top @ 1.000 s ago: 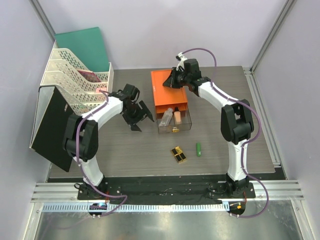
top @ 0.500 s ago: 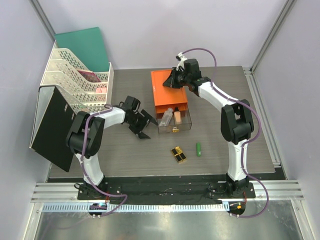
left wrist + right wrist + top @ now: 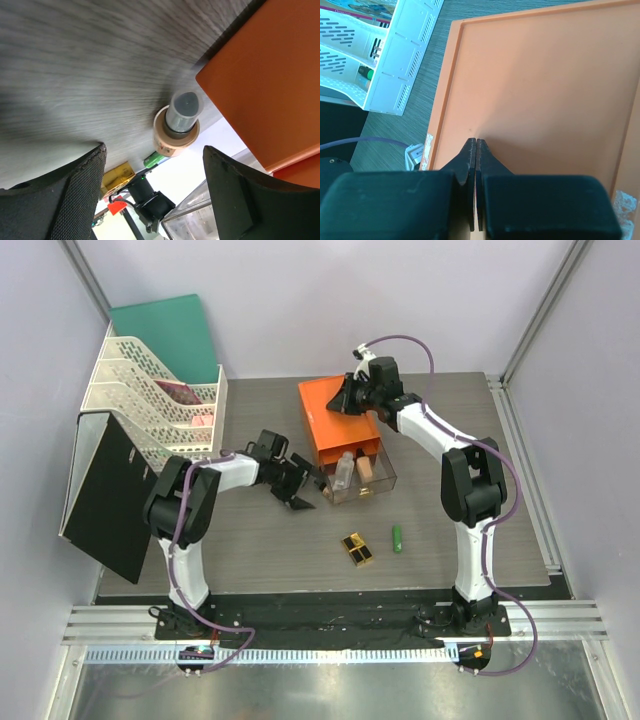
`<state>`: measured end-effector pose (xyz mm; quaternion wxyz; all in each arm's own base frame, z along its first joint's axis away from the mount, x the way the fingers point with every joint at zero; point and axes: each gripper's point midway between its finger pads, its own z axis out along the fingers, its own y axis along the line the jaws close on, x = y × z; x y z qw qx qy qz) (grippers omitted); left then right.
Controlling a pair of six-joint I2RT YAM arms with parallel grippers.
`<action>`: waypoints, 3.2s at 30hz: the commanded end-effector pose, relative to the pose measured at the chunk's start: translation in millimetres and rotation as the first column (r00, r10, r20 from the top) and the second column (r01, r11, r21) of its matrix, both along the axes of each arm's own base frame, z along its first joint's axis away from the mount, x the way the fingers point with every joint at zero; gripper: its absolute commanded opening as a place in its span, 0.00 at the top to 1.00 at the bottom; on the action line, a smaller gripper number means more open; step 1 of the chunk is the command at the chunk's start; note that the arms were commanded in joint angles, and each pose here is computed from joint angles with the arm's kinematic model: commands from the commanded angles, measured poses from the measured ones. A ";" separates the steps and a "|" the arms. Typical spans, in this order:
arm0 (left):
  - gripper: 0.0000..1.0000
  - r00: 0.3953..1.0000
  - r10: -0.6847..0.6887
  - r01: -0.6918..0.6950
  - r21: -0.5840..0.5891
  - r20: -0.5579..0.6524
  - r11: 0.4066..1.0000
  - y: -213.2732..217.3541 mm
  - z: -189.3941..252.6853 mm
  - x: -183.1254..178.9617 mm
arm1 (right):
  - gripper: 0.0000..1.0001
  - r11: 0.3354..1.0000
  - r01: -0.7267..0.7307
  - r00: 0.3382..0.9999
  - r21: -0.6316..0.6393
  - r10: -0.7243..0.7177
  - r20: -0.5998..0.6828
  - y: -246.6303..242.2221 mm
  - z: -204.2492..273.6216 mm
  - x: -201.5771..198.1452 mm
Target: Organize the makeup
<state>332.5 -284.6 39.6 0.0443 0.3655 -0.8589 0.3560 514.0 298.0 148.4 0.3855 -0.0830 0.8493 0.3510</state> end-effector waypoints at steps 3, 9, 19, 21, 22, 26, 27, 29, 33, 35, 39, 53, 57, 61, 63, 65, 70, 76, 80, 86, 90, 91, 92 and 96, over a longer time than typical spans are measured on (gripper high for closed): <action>0.28 0.999 -0.016 0.017 -0.019 0.038 1.000 -17.7 -1.0 11.9 | 0.99 0.943 -0.101 0.844 -0.317 -0.088 -0.530 -50.3 -182.0 -105.8; 0.35 0.991 -0.135 0.135 0.175 -0.012 0.975 -2.1 -19.1 4.2 | 0.99 0.944 -0.097 0.843 -0.317 -0.092 -0.530 -51.3 -182.5 -104.5; 0.61 0.975 -0.205 0.222 0.277 -0.089 0.935 10.8 -42.7 -7.6 | 0.99 0.943 -0.096 0.843 -0.318 -0.093 -0.530 -51.5 -182.6 -104.4; 0.69 0.971 -0.219 0.238 0.293 -0.098 0.926 15.4 -44.1 -12.5 | 0.99 0.943 -0.095 0.842 -0.319 -0.094 -0.531 -52.3 -183.0 -104.5; 0.77 0.970 -0.224 0.244 0.299 -0.098 0.923 17.2 -44.1 -14.1 | 0.99 0.943 -0.093 0.842 -0.318 -0.097 -0.531 -52.7 -182.9 -103.7; 1.00 0.961 -0.248 0.275 0.343 -0.122 0.898 31.0 -44.7 -27.9 | 0.99 0.944 -0.093 0.844 -0.318 -0.095 -0.528 -52.4 -182.5 -102.9; 1.00 0.962 -0.250 0.274 0.358 -0.112 0.893 34.4 -40.1 -28.6 | 0.99 0.944 -0.092 0.843 -0.317 -0.096 -0.529 -52.4 -182.4 -102.9; 1.00 0.958 -0.262 0.285 0.375 -0.112 0.882 40.6 -39.0 -34.9 | 0.99 0.944 -0.091 0.844 -0.317 -0.096 -0.528 -52.3 -181.7 -102.7; 1.00 0.962 -0.270 0.260 0.419 -0.037 0.870 52.8 -11.3 -31.8 | 0.99 0.944 -0.091 0.844 -0.317 -0.096 -0.527 -53.0 -181.2 -102.4; 1.00 0.961 -0.275 0.250 0.454 -0.010 0.855 61.3 2.8 -30.7 | 0.99 0.944 -0.091 0.844 -0.317 -0.096 -0.527 -53.2 -181.2 -102.9; 1.00 0.949 -0.286 0.184 0.501 0.134 0.846 70.8 53.0 -15.9 | 0.99 0.945 -0.089 0.843 -0.314 -0.097 -0.530 -53.2 -181.3 -102.5; 1.00 0.685 -0.295 0.133 0.284 0.666 0.950 2.8 207.4 59.6 | 0.99 0.946 -0.093 0.840 -0.311 -0.093 -0.535 -52.4 -182.5 -104.4; 1.00 0.652 -0.331 0.188 0.277 0.683 0.942 -23.5 211.4 69.3 | 0.99 0.945 -0.091 0.840 -0.313 -0.095 -0.534 -53.5 -182.1 -104.5; 1.00 0.608 -0.373 0.238 0.287 0.701 0.928 -49.2 220.5 71.6 | 0.99 0.945 -0.092 0.841 -0.314 -0.096 -0.533 -53.9 -181.9 -104.6; 1.00 0.580 -0.408 0.261 0.314 0.705 0.913 -58.0 223.9 70.3 | 0.99 0.945 -0.092 0.839 -0.313 -0.096 -0.535 -53.8 -182.2 -105.3; 1.00 0.573 -0.482 0.299 0.378 0.663 0.876 -67.4 204.7 63.1 | 0.99 0.945 -0.093 0.839 -0.313 -0.095 -0.535 -53.1 -182.5 -105.3; 1.00 0.545 -0.561 0.350 0.438 0.623 0.828 -88.7 186.0 50.2 | 0.99 0.945 -0.094 0.841 -0.313 -0.093 -0.534 -53.1 -181.6 -105.4; 0.99 0.572 -0.537 0.378 0.382 0.620 0.844 -110.2 174.4 48.8 | 0.99 0.945 -0.096 0.835 -0.314 -0.095 -0.541 -54.2 -183.7 -108.8; 1.00 0.618 -0.486 0.343 0.344 0.618 0.874 -118.2 170.4 55.4 | 0.99 0.944 -0.097 0.833 -0.315 -0.096 -0.544 -55.7 -184.4 -110.4; 1.00 0.641 -0.416 0.358 0.228 0.645 0.906 -142.5 176.1 61.8 | 0.99 0.943 -0.100 0.832 -0.318 -0.096 -0.547 -56.2 -185.3 -112.7; 1.00 0.649 -0.402 0.358 0.207 0.646 0.910 -147.9 176.0 66.0 | 0.99 0.943 -0.099 0.832 -0.317 -0.096 -0.546 -56.5 -185.1 -112.1; 1.00 0.655 -0.401 0.359 0.203 0.640 0.911 -149.0 173.0 66.5 | 0.99 0.944 -0.100 0.831 -0.316 -0.095 -0.548 -56.4 -185.7 -112.5; 0.96 0.658 -0.402 0.363 0.199 0.637 0.910 -150.2 170.8 66.3 | 0.99 0.944 -0.099 0.831 -0.315 -0.096 -0.548 -56.2 -185.9 -112.2; 0.58 0.669 -0.420 0.387 0.195 0.613 0.901 -151.2 160.1 60.9 | 0.99 0.945 -0.101 0.831 -0.312 -0.092 -0.548 -54.9 -185.3 -112.3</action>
